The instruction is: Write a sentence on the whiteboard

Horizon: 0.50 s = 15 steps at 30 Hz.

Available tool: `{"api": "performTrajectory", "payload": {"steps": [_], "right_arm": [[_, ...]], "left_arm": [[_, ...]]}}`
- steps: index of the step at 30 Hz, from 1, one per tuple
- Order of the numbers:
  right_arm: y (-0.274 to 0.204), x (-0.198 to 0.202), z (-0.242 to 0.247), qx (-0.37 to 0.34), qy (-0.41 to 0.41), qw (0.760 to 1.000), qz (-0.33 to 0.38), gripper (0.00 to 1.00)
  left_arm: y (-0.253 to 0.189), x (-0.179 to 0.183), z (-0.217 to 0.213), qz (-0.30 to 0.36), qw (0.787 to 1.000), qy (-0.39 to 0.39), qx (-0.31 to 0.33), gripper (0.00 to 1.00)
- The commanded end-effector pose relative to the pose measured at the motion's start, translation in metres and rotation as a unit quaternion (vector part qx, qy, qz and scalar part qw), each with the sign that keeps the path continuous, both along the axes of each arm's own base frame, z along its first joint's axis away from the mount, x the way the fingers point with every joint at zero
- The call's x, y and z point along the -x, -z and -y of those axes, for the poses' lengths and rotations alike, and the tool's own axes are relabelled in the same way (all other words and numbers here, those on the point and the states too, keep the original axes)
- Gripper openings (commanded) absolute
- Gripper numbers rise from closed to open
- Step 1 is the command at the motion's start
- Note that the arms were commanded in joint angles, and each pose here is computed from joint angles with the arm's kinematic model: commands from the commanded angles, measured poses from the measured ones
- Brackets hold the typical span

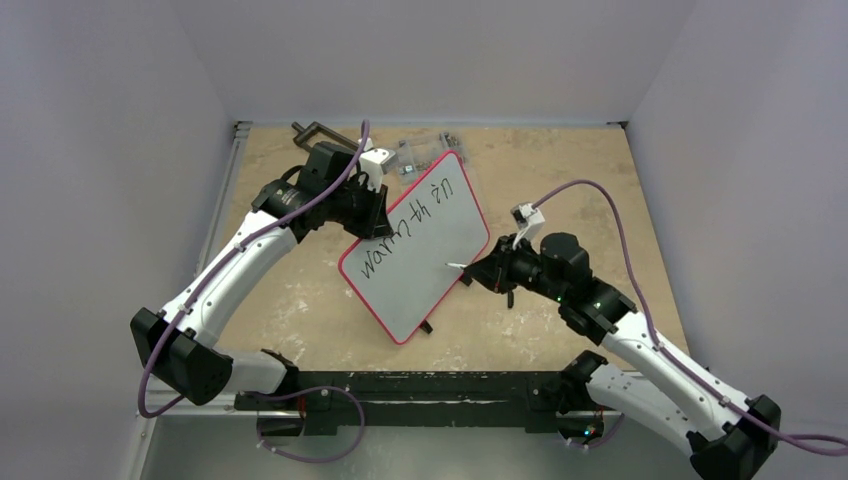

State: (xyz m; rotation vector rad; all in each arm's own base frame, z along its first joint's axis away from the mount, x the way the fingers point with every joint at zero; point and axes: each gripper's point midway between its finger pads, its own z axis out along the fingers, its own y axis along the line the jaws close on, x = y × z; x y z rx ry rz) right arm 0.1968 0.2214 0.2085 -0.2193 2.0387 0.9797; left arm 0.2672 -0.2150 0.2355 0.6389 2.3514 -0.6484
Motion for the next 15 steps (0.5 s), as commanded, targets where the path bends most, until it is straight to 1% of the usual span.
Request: {"api": "performTrajectory", "payload": {"steps": [1, 7, 11, 15], "right_arm": [[-0.042, -0.001, -0.027, -0.021, -0.068, 0.995, 0.071, 0.00], [-0.047, 0.015, -0.058, 0.003, -0.148, 0.983, 0.112, 0.00], [-0.048, 0.023, -0.074, 0.010, -0.173, 0.976, 0.128, 0.00], [-0.049, 0.028, -0.081, 0.000, -0.189, 0.972, 0.138, 0.00]], "left_arm": [[0.020, -0.020, -0.048, 0.041, 0.991, -0.041, -0.123, 0.00], [0.023, -0.022, -0.052, 0.042, 0.989, -0.047, -0.136, 0.00], [0.024, -0.023, -0.053, 0.041, 0.988, -0.048, -0.139, 0.00], [0.028, -0.023, -0.053, 0.039, 0.988, -0.050, -0.142, 0.00]]}}
